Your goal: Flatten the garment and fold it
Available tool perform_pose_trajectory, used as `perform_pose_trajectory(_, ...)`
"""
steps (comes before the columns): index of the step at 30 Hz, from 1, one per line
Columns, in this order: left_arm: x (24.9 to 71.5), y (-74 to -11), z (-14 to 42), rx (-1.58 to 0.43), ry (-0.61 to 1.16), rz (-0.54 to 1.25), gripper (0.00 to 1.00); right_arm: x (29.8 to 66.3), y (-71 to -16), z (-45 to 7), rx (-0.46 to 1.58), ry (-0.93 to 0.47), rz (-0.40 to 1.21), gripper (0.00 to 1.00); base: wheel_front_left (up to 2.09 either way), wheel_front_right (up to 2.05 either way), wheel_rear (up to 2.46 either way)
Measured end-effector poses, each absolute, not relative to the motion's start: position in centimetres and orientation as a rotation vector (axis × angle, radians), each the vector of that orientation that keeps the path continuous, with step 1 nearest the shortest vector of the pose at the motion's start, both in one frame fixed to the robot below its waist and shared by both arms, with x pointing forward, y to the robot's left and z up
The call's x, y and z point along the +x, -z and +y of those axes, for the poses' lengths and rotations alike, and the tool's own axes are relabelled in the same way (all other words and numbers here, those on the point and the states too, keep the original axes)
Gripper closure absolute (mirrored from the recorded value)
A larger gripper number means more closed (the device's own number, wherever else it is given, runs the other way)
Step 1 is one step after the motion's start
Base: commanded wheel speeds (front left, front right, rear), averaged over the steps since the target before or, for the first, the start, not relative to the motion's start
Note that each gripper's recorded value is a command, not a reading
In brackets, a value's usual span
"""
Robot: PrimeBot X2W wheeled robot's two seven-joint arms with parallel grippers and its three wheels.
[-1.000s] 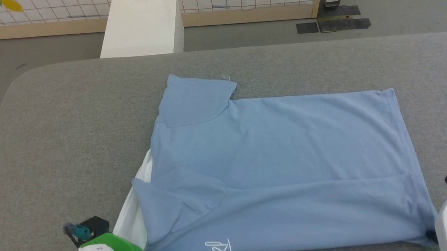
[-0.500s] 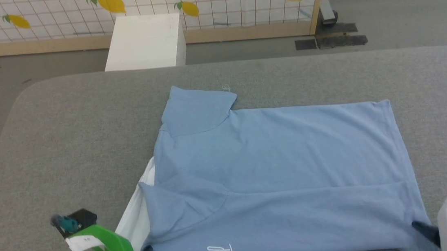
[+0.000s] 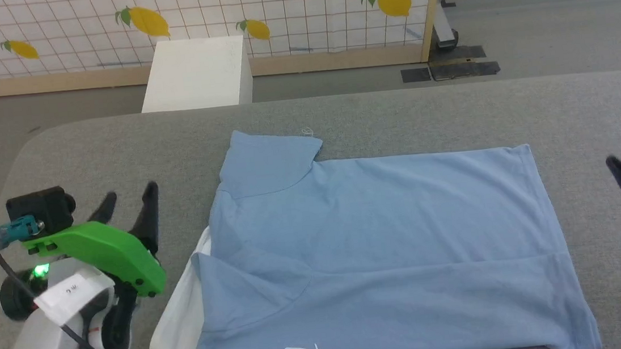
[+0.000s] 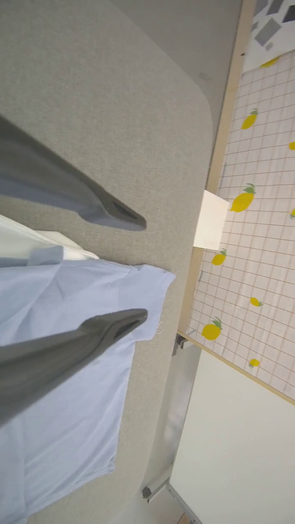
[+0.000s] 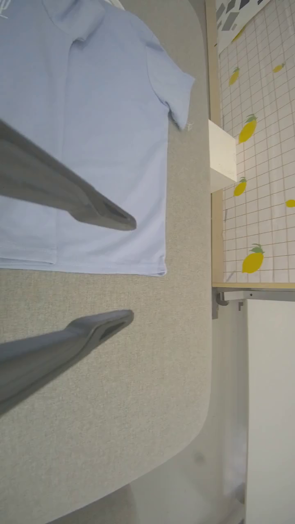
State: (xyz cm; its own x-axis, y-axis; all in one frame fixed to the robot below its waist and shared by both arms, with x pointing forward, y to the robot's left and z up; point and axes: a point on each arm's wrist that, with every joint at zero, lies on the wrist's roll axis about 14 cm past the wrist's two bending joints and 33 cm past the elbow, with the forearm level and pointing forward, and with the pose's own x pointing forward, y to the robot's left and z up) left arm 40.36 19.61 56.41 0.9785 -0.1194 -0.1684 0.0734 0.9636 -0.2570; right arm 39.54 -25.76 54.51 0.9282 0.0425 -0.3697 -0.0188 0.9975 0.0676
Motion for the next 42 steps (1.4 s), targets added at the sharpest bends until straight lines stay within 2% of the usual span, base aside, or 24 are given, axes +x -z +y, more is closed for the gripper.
perform_pose_trajectory(5, 42.7, -57.3, 19.2, -0.214, 0.088, -0.053, 0.00, 42.5, -55.6, -25.9, 0.059, -0.011, 0.186, 0.00, 0.00, 0.00, 0.00)
perform_pose_trajectory(11, 44.5, -56.2, 19.1, -0.200, 0.068, -0.125, 0.00, 44.5, -54.0, -25.7, 0.054, -0.018, 0.142, 0.00, 0.00, 0.00, 0.00)
perform_pose_trajectory(15, 45.7, -54.9, 18.9, -0.208, 0.065, -0.109, 0.00, 45.6, -52.9, -25.5, 0.055, -0.023, 0.144, 0.00, 0.00, 0.00, 0.00)
perform_pose_trajectory(26, 55.5, -53.7, 15.4, -0.147, 0.199, 0.053, 0.00, 50.3, -51.2, -24.2, 0.023, -0.084, 0.161, 0.00, 0.00, 0.00, 0.00)
perform_pose_trajectory(27, 56.5, -53.3, 15.2, -0.134, 0.208, 0.088, 0.00, 50.6, -50.9, -24.0, 0.021, -0.091, 0.168, 0.00, 0.00, 0.00, 0.00)
perform_pose_trajectory(28, 58.7, -51.3, 14.9, -0.106, 0.211, 0.214, 0.00, 51.4, -50.2, -23.6, 0.017, -0.109, 0.176, 0.00, 0.00, 0.00, 0.00)
perform_pose_trajectory(32, 60.4, -46.9, 14.9, -0.078, 0.188, 0.454, 0.00, 51.9, -49.1, -23.4, 0.011, -0.122, 0.198, 0.00, 0.00, 0.00, 0.00)
perform_pose_trajectory(42, 60.4, -37.8, 14.1, -0.007, 0.116, 0.938, 0.00, 51.9, -46.0, -25.6, -0.003, -0.078, 0.263, 0.00, 0.00, 0.00, 0.00)
